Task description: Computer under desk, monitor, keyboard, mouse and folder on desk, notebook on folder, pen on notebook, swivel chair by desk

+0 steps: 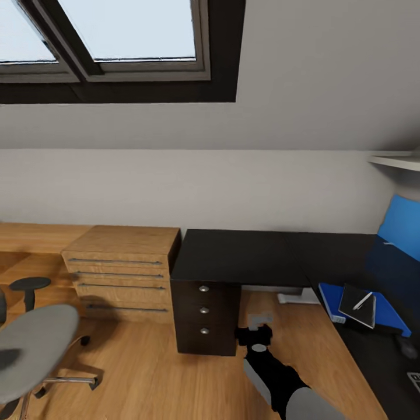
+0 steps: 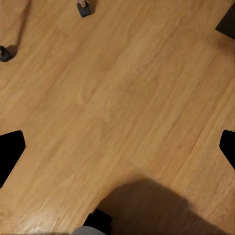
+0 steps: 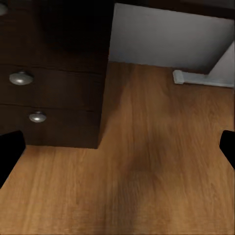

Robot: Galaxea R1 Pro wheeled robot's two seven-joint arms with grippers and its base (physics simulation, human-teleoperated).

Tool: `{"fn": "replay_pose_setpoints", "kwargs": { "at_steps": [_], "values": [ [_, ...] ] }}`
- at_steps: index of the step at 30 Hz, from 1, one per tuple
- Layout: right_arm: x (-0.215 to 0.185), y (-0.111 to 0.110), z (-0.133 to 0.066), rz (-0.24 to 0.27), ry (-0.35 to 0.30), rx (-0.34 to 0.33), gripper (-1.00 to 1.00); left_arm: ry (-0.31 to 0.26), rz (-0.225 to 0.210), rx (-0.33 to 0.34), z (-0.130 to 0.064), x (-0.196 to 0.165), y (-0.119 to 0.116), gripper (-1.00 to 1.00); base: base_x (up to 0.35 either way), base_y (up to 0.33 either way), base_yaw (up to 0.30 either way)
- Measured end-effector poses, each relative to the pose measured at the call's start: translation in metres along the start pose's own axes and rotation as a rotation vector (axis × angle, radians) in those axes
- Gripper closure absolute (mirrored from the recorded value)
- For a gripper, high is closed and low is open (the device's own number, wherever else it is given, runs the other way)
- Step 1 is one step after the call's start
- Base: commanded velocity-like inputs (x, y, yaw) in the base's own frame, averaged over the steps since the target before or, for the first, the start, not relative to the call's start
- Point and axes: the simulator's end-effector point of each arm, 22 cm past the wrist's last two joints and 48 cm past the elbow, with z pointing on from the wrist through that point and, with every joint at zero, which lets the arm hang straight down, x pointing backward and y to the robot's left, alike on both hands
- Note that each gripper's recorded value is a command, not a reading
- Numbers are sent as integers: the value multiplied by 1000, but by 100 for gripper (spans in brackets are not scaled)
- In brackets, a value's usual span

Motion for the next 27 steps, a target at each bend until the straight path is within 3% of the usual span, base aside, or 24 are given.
{"fn": "replay_pose_setpoints", "kwargs": {
  "at_steps": [3,6,9,14,15,19,22,27],
  "values": [
    [46,-19,-1,-16,14,38,-100,30,11,0,-3,4,1,-100,0,0,280],
    [83,-41,-10,-9,-17,67,-100,149,63,7,-9,27,-2,-100,0,0,267],
    [102,-48,-20,-8,-36,56,-100,234,99,20,-15,40,-6,-100,0,0,129],
    [182,-56,-56,-29,45,7,-100,288,123,34,-21,43,-14,-100,0,0,32],
    [198,-62,-62,-32,68,-14,-100,325,138,-14,-20,60,11,-100,0,0,4],
    [199,-64,-67,-41,72,-33,-100,308,128,-8,-21,61,18,-100,0,0,2],
    [198,-60,-71,-39,71,-48,-100,238,103,50,-21,54,8,-100,0,0,0],
    [195,-61,-75,-37,73,-48,-100,233,104,55,-26,53,7,-100,0,0,0]
  ]
}}
